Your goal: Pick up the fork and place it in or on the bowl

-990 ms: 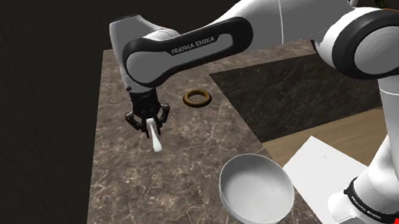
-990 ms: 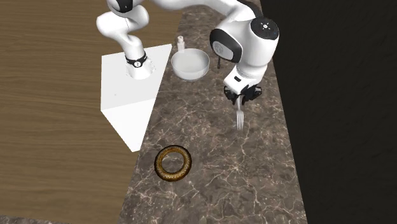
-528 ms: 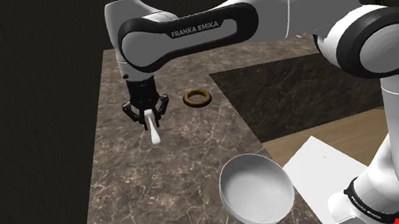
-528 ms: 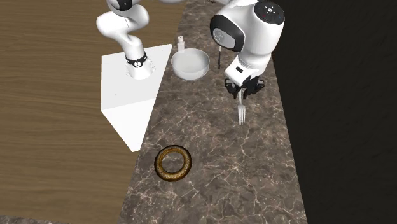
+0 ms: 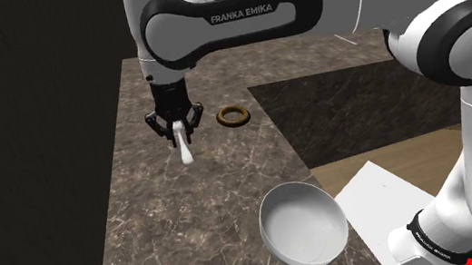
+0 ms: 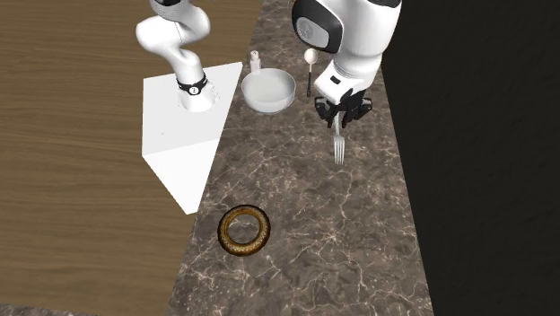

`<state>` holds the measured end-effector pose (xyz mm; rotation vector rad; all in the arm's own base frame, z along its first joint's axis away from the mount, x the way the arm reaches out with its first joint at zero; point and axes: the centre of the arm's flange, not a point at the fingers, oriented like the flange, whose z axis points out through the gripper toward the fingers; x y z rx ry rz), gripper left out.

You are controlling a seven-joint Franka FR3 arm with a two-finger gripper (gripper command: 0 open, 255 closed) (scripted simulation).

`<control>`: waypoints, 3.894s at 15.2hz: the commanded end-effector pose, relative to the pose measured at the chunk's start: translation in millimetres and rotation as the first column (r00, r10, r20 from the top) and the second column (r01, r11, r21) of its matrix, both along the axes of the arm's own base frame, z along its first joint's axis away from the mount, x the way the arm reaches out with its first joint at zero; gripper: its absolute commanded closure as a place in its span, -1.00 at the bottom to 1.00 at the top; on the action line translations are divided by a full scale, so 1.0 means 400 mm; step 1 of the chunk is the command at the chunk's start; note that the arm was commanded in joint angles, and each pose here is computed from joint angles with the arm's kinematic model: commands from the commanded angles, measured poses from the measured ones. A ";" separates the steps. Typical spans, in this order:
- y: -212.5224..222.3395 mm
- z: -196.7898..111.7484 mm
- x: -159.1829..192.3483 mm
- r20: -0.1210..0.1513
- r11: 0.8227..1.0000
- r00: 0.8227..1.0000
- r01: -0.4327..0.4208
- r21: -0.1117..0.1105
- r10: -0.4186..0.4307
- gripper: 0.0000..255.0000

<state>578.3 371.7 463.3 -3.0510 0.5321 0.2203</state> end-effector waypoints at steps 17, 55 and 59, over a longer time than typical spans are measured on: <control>-0.170 -0.018 -0.561 0.000 1.000 1.000 0.000 0.000 0.000 1.00; -0.259 -0.046 -0.811 0.000 1.000 1.000 0.000 0.000 0.000 -1.00; -0.259 -0.046 -0.811 0.000 1.000 1.000 0.000 0.000 0.000 -1.00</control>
